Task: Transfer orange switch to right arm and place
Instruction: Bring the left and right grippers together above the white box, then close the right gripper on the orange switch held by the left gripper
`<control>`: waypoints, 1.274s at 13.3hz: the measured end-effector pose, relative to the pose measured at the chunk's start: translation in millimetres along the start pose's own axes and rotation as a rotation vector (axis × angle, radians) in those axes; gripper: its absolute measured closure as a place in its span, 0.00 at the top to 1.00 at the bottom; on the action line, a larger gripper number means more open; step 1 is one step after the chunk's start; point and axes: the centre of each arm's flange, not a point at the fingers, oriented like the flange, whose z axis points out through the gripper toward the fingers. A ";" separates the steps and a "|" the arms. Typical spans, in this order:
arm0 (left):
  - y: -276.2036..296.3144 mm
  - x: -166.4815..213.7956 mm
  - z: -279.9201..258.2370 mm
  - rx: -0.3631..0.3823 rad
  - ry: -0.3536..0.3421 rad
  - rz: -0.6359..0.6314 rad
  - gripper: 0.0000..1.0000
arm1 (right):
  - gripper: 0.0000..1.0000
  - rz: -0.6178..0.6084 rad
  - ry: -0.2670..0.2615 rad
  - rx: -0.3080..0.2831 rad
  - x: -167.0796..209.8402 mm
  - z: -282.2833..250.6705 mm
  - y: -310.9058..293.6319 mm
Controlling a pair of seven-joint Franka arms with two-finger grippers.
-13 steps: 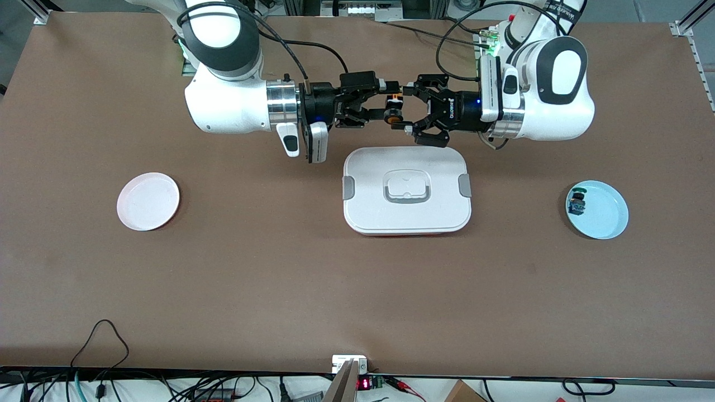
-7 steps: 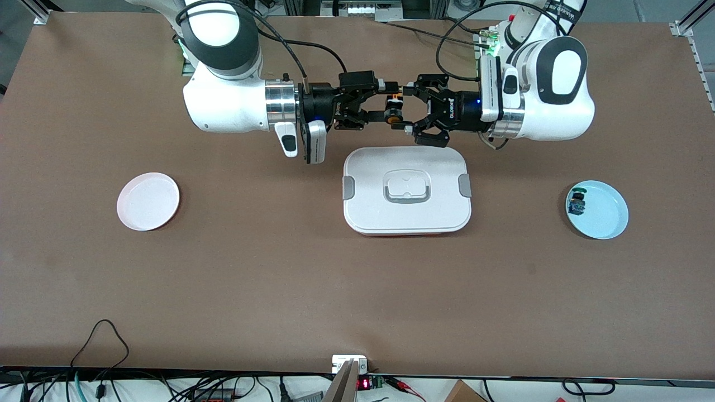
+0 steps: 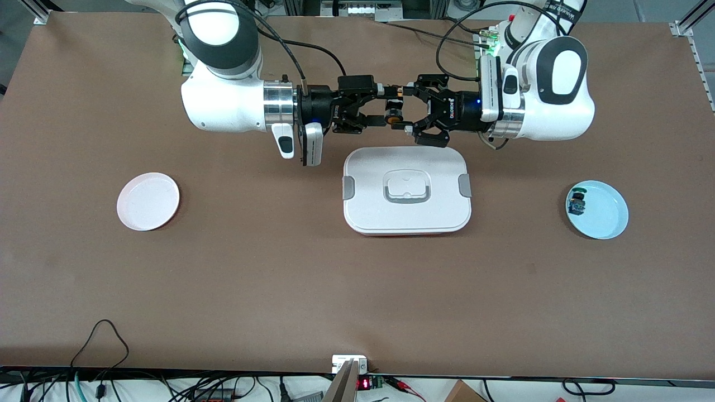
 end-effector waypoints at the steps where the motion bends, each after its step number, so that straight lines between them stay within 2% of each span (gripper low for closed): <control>1: 0.0 0.0 0.0 0.000 0.000 0.000 0.73 | 0.98 -0.001 0.006 -0.002 0.5 -0.2 -0.4; 6: 0.0 0.0 0.0 0.000 0.000 0.000 0.73 | 0.98 0.028 0.023 0.050 -2.9 7.0 -5.0; 15: 0.0 0.0 -0.1 0.000 0.000 0.000 0.73 | 0.94 -0.013 0.027 0.051 -3.6 8.3 -5.5; 17: -0.2 -0.1 -0.3 0.002 -0.001 0.000 0.73 | 0.72 -0.049 0.028 0.051 -3.6 8.2 -5.6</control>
